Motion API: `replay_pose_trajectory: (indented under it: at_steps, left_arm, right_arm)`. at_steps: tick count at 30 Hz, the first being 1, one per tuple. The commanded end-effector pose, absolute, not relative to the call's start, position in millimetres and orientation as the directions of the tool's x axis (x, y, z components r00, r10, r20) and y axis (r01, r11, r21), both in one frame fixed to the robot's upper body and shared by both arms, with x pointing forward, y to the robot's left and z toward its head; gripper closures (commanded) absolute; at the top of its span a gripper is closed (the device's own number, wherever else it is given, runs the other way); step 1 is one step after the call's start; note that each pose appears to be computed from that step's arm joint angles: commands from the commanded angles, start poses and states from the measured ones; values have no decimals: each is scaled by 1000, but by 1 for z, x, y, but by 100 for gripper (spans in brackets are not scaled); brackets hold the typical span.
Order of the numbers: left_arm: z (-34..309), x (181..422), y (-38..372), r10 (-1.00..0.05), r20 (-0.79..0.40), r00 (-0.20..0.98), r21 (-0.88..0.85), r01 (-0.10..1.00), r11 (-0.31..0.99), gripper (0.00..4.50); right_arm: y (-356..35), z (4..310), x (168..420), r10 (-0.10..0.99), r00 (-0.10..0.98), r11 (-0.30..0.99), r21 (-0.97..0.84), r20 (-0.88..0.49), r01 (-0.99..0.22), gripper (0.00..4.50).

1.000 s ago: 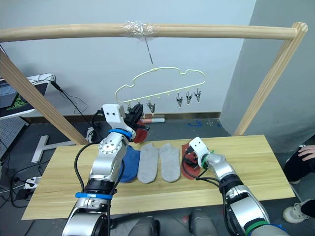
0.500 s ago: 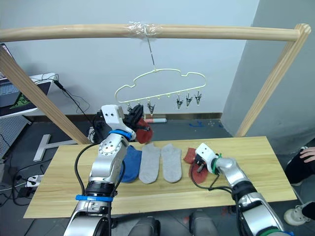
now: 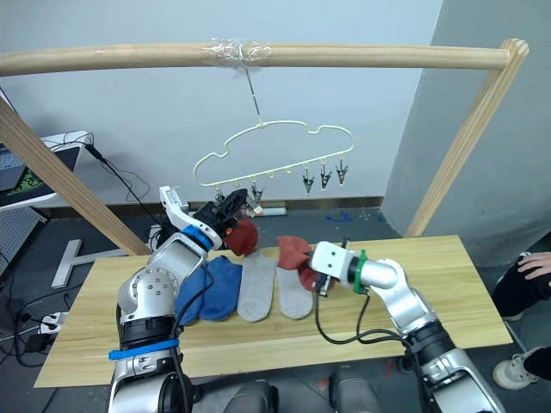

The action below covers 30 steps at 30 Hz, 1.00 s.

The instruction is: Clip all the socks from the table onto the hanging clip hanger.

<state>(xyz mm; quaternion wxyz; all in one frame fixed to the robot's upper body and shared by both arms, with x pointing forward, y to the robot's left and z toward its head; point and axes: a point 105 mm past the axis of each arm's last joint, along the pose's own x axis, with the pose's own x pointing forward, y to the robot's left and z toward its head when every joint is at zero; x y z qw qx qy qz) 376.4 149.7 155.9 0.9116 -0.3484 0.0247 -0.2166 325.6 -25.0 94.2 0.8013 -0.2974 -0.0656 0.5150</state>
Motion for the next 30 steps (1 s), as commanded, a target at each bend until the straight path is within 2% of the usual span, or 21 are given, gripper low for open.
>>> replay_pose_trajectory:
  at_steps: [1, 8, 30]
  left_arm:
    - [157, 373, 155, -404, 96, 910, -672, 359, 648, 450]
    - [153, 361, 153, -430, 79, 899, -666, 369, 648, 450]
    - [154, 359, 156, -426, 88, 900, -685, 365, 630, 450]
  right_arm:
    - [-11, 115, 329, 874, 469, 322, -569, -129, -756, 447]
    - [-3, 138, 334, 877, 479, 383, -550, -35, -742, 447]
    - [-6, 150, 320, 900, 436, 361, -577, 10, -732, 447]
